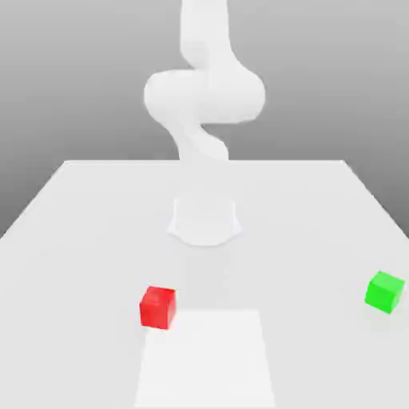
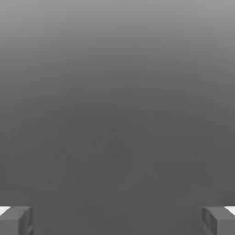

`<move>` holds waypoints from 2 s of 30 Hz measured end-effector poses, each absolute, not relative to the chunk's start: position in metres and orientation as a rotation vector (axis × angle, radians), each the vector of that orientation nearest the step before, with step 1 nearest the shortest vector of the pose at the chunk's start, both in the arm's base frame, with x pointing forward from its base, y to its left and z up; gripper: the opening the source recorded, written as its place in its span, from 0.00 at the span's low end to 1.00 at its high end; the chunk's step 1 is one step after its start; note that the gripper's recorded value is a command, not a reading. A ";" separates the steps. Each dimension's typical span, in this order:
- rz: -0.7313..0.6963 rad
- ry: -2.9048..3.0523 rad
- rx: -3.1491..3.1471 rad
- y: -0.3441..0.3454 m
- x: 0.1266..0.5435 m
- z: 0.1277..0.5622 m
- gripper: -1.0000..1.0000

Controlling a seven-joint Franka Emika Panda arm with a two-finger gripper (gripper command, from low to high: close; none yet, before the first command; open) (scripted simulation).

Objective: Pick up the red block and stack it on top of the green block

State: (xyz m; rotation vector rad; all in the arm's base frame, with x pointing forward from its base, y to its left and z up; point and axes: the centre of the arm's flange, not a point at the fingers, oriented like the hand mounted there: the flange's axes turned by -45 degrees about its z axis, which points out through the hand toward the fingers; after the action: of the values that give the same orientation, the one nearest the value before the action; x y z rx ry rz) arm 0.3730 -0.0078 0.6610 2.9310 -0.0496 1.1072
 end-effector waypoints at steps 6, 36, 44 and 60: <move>0.769 -0.138 3.009 -0.036 0.413 0.512 0.50; 0.001 -0.361 3.121 -0.082 0.325 0.181 0.00; -0.006 0.129 3.126 0.002 0.355 0.216 0.00; 0.001 1.791 2.579 0.352 0.250 0.242 0.00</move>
State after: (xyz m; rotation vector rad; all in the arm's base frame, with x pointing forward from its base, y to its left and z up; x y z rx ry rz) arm 0.2504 0.3522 0.2421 2.5794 1.7910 0.0012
